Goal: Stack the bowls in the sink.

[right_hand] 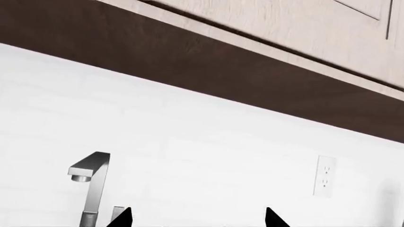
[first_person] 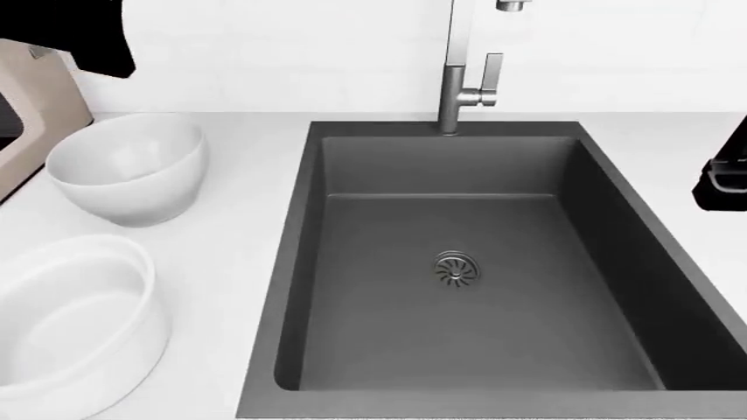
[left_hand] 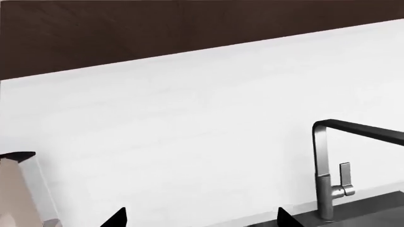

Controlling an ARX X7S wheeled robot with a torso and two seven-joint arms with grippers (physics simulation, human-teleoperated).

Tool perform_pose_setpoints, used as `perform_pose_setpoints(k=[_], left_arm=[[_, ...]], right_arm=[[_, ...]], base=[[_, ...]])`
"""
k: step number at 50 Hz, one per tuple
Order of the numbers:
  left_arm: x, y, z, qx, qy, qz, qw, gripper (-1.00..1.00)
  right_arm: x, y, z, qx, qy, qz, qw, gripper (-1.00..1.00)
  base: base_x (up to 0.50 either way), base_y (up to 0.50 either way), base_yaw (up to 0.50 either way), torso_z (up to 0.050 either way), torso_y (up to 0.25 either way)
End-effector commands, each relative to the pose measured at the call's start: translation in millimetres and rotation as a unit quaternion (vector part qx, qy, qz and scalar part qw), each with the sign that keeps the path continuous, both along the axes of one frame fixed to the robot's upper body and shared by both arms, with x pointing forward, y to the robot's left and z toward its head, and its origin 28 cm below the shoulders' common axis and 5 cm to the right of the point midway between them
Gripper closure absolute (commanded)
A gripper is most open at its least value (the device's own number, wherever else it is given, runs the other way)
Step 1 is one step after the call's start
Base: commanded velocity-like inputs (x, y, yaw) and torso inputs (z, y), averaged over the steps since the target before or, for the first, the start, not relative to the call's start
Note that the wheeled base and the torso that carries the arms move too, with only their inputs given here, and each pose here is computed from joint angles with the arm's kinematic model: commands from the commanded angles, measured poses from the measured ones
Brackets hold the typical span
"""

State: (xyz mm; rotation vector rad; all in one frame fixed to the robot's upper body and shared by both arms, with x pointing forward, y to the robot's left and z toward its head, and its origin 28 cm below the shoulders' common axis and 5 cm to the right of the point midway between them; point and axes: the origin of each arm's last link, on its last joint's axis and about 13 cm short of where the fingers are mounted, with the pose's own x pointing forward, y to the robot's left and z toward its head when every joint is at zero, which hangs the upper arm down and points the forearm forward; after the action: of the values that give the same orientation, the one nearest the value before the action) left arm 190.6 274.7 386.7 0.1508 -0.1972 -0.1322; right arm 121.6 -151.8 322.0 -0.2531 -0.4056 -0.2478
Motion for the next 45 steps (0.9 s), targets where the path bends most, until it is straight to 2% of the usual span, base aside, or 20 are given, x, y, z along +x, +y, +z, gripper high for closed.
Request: perform_pose_setpoints(k=[1, 5, 14, 25, 29, 39, 45], left_arm=[[25.5, -14.7, 18.9, 0.029, 0.088, -0.016, 0.996, -1.00], [36.7, -20.1, 23.4, 0.025, 0.118, -0.037, 0.992, -1.00], [67.1, -24.6, 28.1, 0.012, 0.180, -0.043, 0.983, -1.00], [95.6, -41.9, 47.6, 0.033, 0.231, -0.060, 0.970, -1.00], [105.0, -44.0, 50.2, 0.036, 0.252, -0.052, 0.966, -1.00], [132.2, -39.0, 38.1, 0.005, 0.362, -0.008, 0.932, -1.00], [148.2, -36.1, 36.1, -0.026, 0.408, 0.011, 0.912, -1.00]], right_arm=[[-1.8, 0.3, -0.5, -0.001, 0.003, 0.001, 1.000, -1.00], [-3.9, 0.7, 0.3, -0.003, 0.002, 0.002, 1.000, -1.00], [-10.7, 4.6, 3.4, -0.013, -0.005, 0.013, 1.000, -1.00], [-17.5, 1.5, 5.2, -0.008, -0.012, 0.012, 1.000, -1.00], [-18.4, 1.4, 5.1, -0.008, -0.012, 0.011, 1.000, -1.00], [-19.8, 0.2, 2.7, -0.009, -0.011, 0.009, 1.000, -1.00], [-21.3, -1.4, 1.6, -0.007, -0.011, 0.008, 1.000, -1.00]], base=[[0.00, 0.00, 0.00, 0.000, 0.000], [0.00, 0.00, 0.00, 0.000, 0.000], [0.00, 0.00, 0.00, 0.000, 0.000], [0.00, 0.00, 0.00, 0.000, 0.000], [0.00, 0.00, 0.00, 0.000, 0.000], [0.00, 0.00, 0.00, 0.000, 0.000], [0.00, 0.00, 0.00, 0.000, 0.000]])
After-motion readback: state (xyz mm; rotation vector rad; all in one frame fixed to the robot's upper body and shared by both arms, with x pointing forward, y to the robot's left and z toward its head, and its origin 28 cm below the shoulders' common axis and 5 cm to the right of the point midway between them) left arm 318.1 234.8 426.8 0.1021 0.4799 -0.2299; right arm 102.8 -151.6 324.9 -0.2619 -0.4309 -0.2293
